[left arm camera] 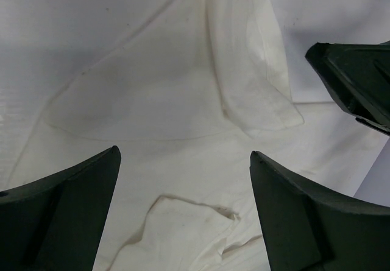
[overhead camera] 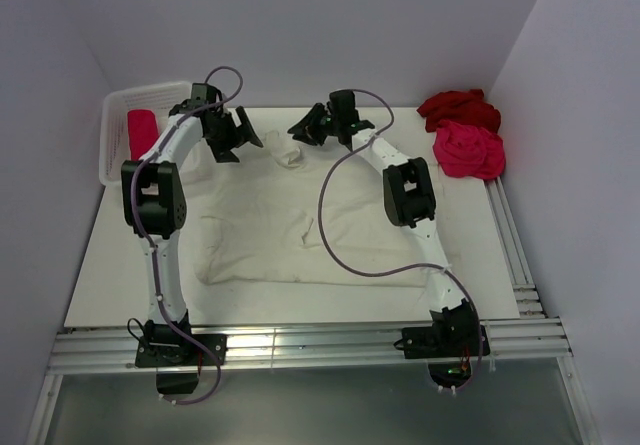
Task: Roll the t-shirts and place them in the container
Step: Fold the tshirt
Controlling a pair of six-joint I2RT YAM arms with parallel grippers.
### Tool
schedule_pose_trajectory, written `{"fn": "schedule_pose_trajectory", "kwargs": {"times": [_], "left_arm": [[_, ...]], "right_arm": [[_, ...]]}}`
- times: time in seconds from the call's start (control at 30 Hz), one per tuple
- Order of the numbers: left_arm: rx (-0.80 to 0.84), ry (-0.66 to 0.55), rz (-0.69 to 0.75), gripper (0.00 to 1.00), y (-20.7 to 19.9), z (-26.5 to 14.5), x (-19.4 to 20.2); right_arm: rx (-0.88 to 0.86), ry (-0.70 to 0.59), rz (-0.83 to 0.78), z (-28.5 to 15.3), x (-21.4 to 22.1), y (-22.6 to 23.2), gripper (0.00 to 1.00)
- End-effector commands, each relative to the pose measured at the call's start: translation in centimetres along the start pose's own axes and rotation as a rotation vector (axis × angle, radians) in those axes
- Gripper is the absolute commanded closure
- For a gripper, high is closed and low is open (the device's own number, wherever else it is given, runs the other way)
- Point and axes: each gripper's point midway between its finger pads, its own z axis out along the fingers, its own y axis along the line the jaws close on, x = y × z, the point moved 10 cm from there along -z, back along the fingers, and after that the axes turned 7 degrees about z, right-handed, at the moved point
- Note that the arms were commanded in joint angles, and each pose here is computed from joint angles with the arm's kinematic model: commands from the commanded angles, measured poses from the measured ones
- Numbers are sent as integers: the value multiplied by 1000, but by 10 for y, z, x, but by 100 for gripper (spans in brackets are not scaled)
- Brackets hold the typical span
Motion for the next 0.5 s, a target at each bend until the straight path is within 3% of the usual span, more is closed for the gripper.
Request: {"fn": "schedule_pose_trajectory", "kwargs": {"times": [0.0,0.17,0.2,0.27,0.47], "left_arm": [[46,-35,23,8,-6,-5,-13],[117,-58,8,9,-13,3,-14],[134,-57,9,10,-15,3,-15],[143,-59,7,10,-21,8,-15],[152,-51,-34,10,-24,22,-16]], "right_arm": [[-68,-30,-33,-18,-19,21,60],[-5,-11,-107,-36,-8,19,53],[2,-3,-120,-38,-6,19,43],[19,21,-160,-45,-4,20,40],[13,89,-204,-57,10,26,36]]}}
